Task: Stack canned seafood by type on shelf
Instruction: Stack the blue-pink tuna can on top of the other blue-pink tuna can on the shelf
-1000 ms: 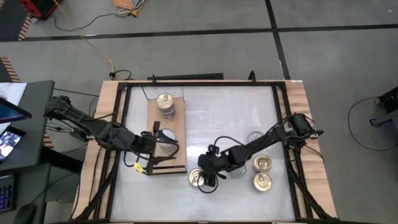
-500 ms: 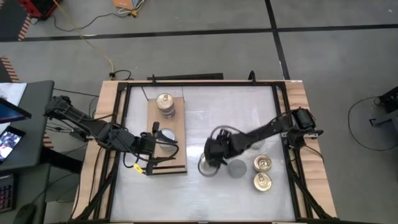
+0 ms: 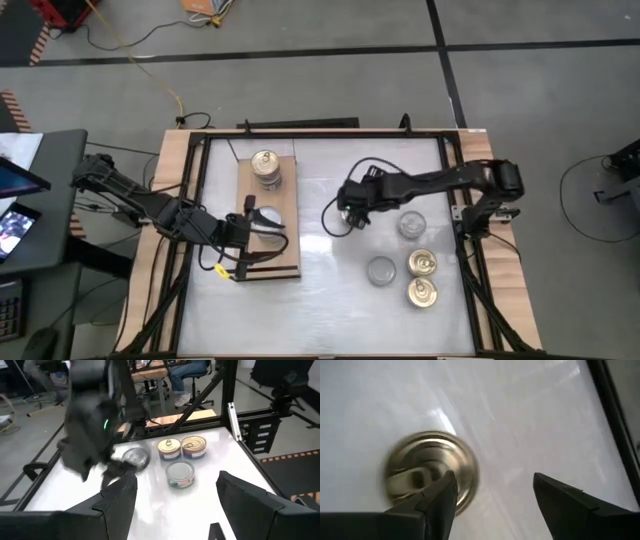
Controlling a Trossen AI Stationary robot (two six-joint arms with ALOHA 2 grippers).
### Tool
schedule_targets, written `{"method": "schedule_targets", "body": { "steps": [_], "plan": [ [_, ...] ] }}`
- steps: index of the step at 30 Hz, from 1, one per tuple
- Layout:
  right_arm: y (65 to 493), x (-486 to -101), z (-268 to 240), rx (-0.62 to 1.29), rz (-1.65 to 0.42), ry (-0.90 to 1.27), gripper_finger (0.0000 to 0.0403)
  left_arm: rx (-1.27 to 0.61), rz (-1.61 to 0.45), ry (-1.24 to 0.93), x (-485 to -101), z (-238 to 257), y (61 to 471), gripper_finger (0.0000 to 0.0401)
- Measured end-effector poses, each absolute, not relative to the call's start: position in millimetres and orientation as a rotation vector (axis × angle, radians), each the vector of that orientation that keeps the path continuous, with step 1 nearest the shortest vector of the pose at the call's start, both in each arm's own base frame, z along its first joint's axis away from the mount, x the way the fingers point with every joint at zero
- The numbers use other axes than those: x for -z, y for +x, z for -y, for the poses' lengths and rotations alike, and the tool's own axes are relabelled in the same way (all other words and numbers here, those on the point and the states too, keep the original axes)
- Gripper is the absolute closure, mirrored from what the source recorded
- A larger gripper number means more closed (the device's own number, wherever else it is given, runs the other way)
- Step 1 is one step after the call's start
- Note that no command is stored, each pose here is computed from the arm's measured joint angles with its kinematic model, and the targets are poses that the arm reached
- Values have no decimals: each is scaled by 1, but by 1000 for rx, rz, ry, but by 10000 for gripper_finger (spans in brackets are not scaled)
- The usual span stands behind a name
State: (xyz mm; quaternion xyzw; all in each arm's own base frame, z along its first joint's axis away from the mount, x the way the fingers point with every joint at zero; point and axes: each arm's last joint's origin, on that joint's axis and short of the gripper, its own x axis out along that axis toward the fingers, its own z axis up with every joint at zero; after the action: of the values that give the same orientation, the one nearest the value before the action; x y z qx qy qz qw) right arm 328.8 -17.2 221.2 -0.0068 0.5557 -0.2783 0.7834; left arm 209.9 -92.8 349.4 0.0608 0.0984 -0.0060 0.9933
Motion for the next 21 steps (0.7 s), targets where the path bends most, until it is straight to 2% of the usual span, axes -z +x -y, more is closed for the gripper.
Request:
{"method": "schedule_targets", "body": {
  "steps": [4,9,14,17,21],
  "plan": [
    [326,-228,-12,464,-1201,-80,117,-3,-209,128,-348,92,209,141],
    [329,-210,-49,310,-1258,-148,118,-7,-208,117,-349,92,209,141],
    [336,-184,-52,306,-1338,-211,118,-7,-209,92,-348,92,209,141],
    [339,-169,-51,370,-1369,-303,120,-3,-212,86,-348,92,209,141],
    [340,-163,-55,385,-1374,-350,133,-6,-230,95,-346,92,209,141]
  ]
}}
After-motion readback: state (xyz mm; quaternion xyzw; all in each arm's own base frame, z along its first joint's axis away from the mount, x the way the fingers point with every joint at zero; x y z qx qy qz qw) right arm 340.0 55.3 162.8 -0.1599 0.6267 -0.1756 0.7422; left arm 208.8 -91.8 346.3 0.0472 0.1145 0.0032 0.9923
